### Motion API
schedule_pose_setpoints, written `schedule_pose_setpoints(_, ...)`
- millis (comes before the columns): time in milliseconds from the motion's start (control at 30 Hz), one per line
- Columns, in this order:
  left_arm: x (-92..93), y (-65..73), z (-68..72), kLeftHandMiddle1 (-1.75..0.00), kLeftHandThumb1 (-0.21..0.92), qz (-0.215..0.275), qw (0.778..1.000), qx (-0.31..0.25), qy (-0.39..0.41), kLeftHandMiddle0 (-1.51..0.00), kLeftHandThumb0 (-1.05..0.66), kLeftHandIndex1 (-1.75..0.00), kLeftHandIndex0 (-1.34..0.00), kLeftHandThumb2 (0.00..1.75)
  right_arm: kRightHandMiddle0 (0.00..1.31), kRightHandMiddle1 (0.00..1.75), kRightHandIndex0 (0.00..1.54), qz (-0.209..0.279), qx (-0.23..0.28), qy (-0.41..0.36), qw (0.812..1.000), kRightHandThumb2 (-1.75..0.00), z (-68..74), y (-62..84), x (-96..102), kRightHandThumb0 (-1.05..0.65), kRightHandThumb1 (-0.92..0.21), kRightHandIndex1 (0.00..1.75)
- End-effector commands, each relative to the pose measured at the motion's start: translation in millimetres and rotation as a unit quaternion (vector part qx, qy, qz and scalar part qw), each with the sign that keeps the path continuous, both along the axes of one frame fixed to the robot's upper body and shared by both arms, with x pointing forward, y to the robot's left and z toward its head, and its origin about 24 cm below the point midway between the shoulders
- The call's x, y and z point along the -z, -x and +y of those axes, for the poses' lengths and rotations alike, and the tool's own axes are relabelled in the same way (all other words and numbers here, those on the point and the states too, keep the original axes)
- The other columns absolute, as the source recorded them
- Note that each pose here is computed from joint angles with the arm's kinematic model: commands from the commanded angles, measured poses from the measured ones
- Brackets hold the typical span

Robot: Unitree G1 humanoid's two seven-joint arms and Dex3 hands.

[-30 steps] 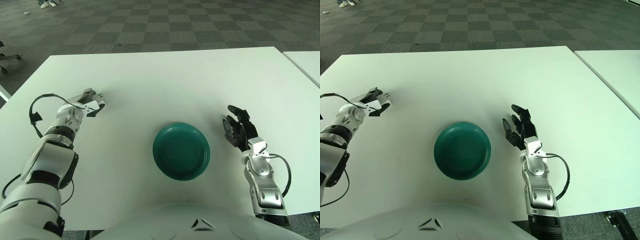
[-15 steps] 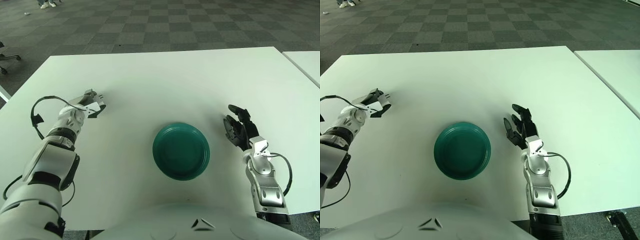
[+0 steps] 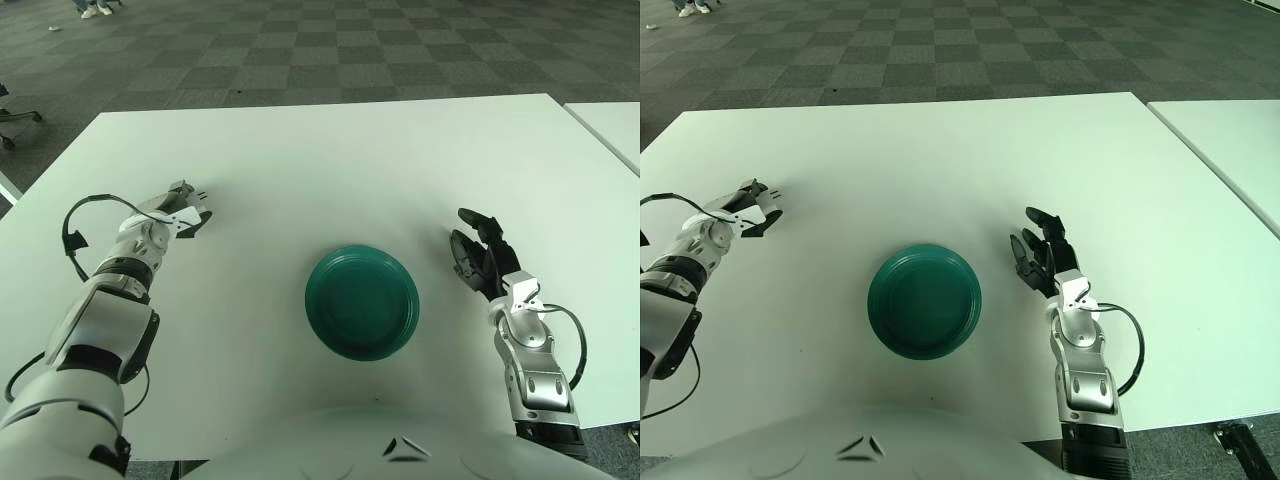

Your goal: Put the charger into the plate.

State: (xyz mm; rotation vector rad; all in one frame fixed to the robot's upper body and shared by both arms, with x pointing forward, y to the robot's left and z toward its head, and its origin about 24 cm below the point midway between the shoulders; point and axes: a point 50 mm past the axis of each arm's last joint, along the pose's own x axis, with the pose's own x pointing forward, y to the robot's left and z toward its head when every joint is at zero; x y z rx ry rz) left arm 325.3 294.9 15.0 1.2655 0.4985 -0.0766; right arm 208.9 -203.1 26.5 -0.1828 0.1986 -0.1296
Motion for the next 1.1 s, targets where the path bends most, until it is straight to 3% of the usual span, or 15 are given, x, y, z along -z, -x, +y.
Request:
schedule_pose_setpoints(0,23.2,16.9,1.2,-0.73,0.92,0.061,0.998,-0.009,0.004,-0.11,-1.05,-0.82,0.00,0.89,0.00,0.63,0.31,0.058,0.006,-0.005,0.998,-0.57,-4.1,3.0,19.4,-0.68,-0.92,0.00)
schedule_pose_setpoints(200,27.2,19.0,-0.7,-0.79,0.92,0.070,0.997,-0.011,0.008,-0.12,-1.03,-0.85,0.00,0.89,0.00,0.63,0.31,0.058,0.006,-0.005,0.998,-0.57,-5.7,1.4,19.6,-0.68,-0.92,0.00)
schedule_pose_setpoints(333,30.7,20.8,-2.4,-0.72,0.92,0.076,0.997,-0.020,0.025,-0.16,-1.01,-0.88,0.00,0.89,0.00,0.63,0.31,0.059,0.006,-0.005,0.998,-0.57,-6.7,0.1,19.6,-0.68,-0.92,0.00)
schedule_pose_setpoints(400,32.7,22.5,-2.2,-0.71,0.92,0.076,0.996,-0.026,0.031,-0.19,-0.99,-0.98,0.00,0.87,0.00,0.63,0.31,0.059,0.006,-0.005,0.998,-0.57,-7.4,-0.7,19.6,-0.68,-0.92,0.00)
schedule_pose_setpoints(433,33.5,23.4,-1.8,-0.81,0.92,0.075,0.996,-0.029,0.032,-0.20,-0.96,-1.16,0.00,0.83,0.00,0.63,0.31,0.059,0.006,-0.005,0.998,-0.57,-7.5,-0.9,19.7,-0.68,-0.92,0.00)
schedule_pose_setpoints(467,34.0,24.3,-1.1,-0.86,0.92,0.070,0.997,-0.031,0.028,-0.20,-0.95,-1.23,0.00,0.82,0.00,0.63,0.31,0.059,0.006,-0.005,0.998,-0.57,-7.8,-1.3,19.6,-0.68,-0.92,0.00)
schedule_pose_setpoints(533,34.2,24.9,-0.4,-1.13,0.92,0.061,0.998,-0.030,0.017,-0.25,-0.87,-1.54,0.00,0.72,0.00,0.63,0.31,0.059,0.006,-0.005,0.998,-0.57,-8.1,-1.7,19.6,-0.68,-0.92,0.00)
schedule_pose_setpoints(600,34.9,27.1,1.8,-1.32,0.92,0.053,0.998,-0.028,-0.001,-0.28,-0.81,-1.64,-0.03,0.64,0.00,0.63,0.31,0.059,0.006,-0.005,0.998,-0.57,-8.5,-2.4,19.6,-0.68,-0.92,0.00)
schedule_pose_setpoints(667,35.8,30.1,4.5,-1.53,0.82,0.040,0.999,-0.026,-0.019,-0.35,-0.60,-1.69,-0.17,0.71,0.00,0.63,0.31,0.059,0.006,-0.005,0.998,-0.57,-8.9,-2.9,19.5,-0.68,-0.92,0.00)
schedule_pose_setpoints(700,36.0,30.8,5.0,-1.59,0.66,0.034,0.999,-0.025,-0.025,-0.42,-0.39,-1.71,-0.26,0.91,0.00,0.63,0.31,0.059,0.006,-0.005,0.998,-0.57,-9.1,-3.2,19.5,-0.68,-0.92,0.00)
schedule_pose_setpoints(733,36.0,30.9,4.9,-1.63,0.54,0.030,0.999,-0.025,-0.027,-0.46,-0.25,-1.72,-0.32,1.04,0.00,0.63,0.31,0.059,0.006,-0.005,0.998,-0.57,-9.2,-3.3,19.5,-0.68,-0.92,0.00)
schedule_pose_setpoints(800,40.4,35.3,6.1,-1.64,0.43,0.025,0.998,-0.043,-0.029,-0.53,-0.13,-1.73,-0.39,1.17,0.00,0.63,0.31,0.059,0.006,-0.005,0.998,-0.57,-9.7,-3.9,19.5,-0.68,-0.92,0.00)
schedule_pose_setpoints(967,39.9,33.3,3.2,-1.62,0.30,-0.005,0.997,-0.079,-0.002,-0.63,-0.02,-1.74,-0.45,1.30,0.00,0.63,0.31,0.059,0.006,-0.005,0.998,-0.57,-10.7,-5.9,19.5,-0.68,-0.92,0.00)
schedule_pose_setpoints(1067,40.9,32.7,0.3,-1.60,0.27,-0.012,0.996,-0.087,0.006,-0.67,-0.01,-1.75,-0.46,1.33,0.00,0.67,0.31,0.006,0.011,0.003,1.000,-0.57,-18.3,-5.8,-7.7,-0.67,-0.92,0.00)
